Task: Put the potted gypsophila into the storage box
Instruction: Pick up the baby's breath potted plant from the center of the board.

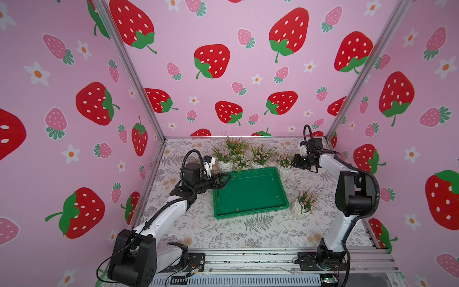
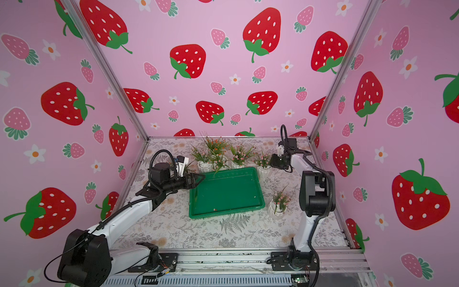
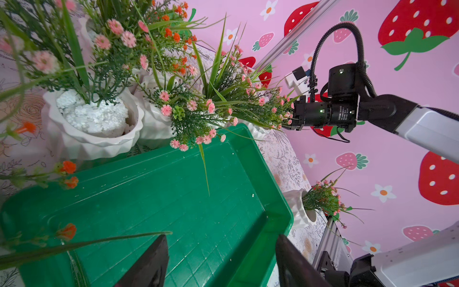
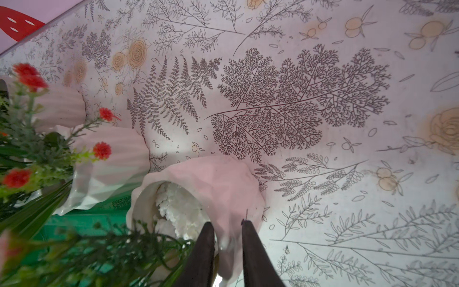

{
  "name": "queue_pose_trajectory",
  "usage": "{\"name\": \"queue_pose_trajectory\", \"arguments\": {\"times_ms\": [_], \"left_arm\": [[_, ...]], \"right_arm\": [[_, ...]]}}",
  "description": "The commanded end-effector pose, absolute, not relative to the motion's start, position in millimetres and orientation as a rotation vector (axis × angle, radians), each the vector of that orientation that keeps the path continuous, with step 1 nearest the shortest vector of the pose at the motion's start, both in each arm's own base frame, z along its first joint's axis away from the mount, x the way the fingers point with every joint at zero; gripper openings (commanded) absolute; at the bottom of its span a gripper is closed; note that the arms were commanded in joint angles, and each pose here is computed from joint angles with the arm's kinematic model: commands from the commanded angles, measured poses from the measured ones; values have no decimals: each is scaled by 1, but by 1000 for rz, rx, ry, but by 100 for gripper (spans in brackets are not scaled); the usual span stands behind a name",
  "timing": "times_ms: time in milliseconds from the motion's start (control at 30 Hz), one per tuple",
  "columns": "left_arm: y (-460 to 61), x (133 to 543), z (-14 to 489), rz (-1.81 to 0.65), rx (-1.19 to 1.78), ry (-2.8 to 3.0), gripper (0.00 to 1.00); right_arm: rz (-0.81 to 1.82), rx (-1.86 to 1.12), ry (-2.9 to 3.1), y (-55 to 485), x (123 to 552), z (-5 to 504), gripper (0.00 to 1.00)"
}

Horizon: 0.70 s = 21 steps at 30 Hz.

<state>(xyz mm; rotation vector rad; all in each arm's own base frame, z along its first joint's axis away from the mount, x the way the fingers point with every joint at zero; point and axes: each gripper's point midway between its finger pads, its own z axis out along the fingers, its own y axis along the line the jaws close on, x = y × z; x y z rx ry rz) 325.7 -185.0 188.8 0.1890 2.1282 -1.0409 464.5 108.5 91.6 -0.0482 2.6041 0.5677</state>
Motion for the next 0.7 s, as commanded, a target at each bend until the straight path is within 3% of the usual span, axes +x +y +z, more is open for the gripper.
{"name": "queue_pose_trajectory", "arguments": {"times_ms": [0, 667], "left_arm": [[-188, 329, 206, -1032, 224, 2091, 70], [-185, 327, 209, -1017, 204, 2072, 70]], "right_arm": [[537, -90, 2648, 111, 460, 85, 21], [436, -124, 2633, 105, 448, 100, 0]]}}
